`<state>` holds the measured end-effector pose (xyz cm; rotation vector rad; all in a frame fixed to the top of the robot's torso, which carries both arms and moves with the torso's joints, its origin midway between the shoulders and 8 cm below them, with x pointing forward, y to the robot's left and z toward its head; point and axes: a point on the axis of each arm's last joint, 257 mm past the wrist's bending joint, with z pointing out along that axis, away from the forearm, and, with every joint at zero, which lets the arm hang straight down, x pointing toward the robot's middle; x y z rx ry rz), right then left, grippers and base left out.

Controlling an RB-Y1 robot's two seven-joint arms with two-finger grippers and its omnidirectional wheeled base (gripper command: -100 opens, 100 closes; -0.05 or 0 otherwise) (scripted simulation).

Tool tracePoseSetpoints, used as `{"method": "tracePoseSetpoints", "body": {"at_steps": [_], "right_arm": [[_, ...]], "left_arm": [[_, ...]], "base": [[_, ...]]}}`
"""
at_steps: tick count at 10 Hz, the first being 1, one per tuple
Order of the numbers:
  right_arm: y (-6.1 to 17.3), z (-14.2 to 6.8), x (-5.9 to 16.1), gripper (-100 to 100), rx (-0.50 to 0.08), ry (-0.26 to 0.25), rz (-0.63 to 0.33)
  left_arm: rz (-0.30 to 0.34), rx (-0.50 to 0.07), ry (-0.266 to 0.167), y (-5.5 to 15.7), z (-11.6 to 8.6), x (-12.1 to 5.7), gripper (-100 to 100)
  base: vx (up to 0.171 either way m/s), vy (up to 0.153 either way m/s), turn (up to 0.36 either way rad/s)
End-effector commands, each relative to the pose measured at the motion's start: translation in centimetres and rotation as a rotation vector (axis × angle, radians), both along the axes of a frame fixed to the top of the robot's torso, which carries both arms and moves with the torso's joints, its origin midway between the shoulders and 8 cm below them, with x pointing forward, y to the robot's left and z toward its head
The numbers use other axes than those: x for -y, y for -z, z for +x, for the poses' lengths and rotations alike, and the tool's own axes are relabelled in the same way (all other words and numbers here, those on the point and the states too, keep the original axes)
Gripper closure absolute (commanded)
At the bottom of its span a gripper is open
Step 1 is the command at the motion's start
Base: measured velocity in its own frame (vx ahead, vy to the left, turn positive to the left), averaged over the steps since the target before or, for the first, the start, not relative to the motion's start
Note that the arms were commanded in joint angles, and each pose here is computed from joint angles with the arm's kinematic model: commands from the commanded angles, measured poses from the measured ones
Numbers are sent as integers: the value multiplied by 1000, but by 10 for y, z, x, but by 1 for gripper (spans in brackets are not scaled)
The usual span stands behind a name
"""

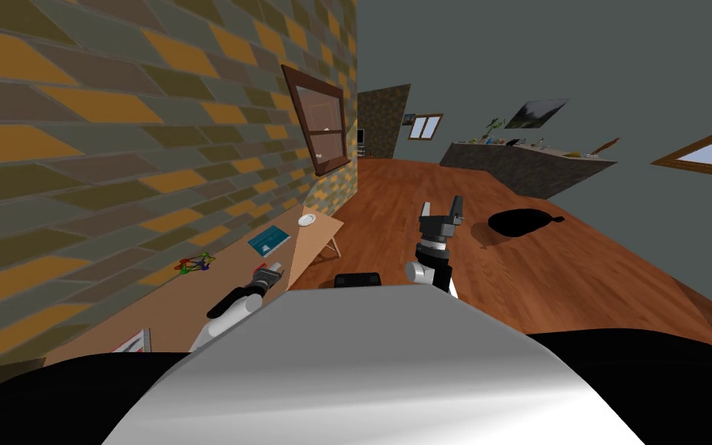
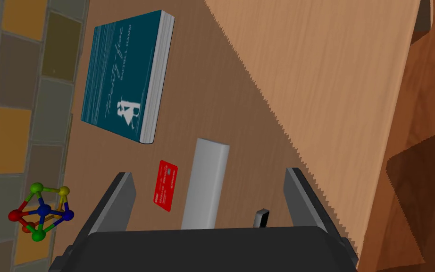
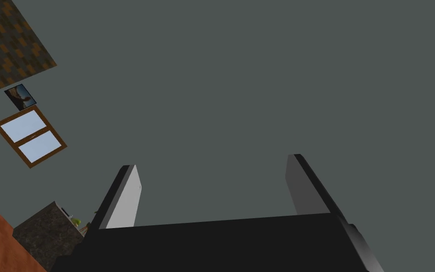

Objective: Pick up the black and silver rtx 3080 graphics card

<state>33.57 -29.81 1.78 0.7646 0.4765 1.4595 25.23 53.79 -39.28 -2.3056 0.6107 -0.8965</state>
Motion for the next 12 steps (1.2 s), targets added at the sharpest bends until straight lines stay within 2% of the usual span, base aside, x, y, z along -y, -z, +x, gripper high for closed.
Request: {"method": "tracePoseSetpoints", "body": {"at_steps": [1,2,3,4,5,6,7,8,9,10,11,12], "right_arm": [[0,0,0,0,0,0,0],[0,0,0,0,0,0,0],[0,0,0,0,0,0,0],[0,0,0,0,0,0,0],[0,0,0,0,0,0,0],[0,0,0,0,0,0,0],[0,0,0,0,0,0,0],[0,0,0,0,0,0,0],[0,0,0,0,0,0,0],[0,0,0,0,0,0,0],[0,0,0,0,0,0,0],[0,0,0,0,0,0,0]], "left_arm": [[-27,-30,-35,13,-13,-11,-100],[-31,-42,-42,19,-18,-13,-100],[-72,-76,-102,28,-38,-30,-100],[-79,-94,-115,36,-47,-32,-100],[-117,-120,-175,41,-66,-47,-100],[-126,-142,-192,51,-77,-50,-100],[-161,-159,-250,53,-94,-64,-100],[-169,-178,-266,61,-104,-65,-100],[-207,-200,-335,66,-127,-79,-100],[-217,-221,-354,74,-139,-80,-100],[-250,-232,-419,75,-159,-93,-100],[-260,-252,-437,82,-171,-92,-100]], "base": [[72,-38,-53],[34,-20,15],[71,-41,-100],[84,-41,-57],[101,-56,-107],[99,-38,-44],[119,-46,-75],[93,-30,-52],[104,-27,-109],[89,-15,-36],[100,-26,-79],[97,-15,-37]]}}
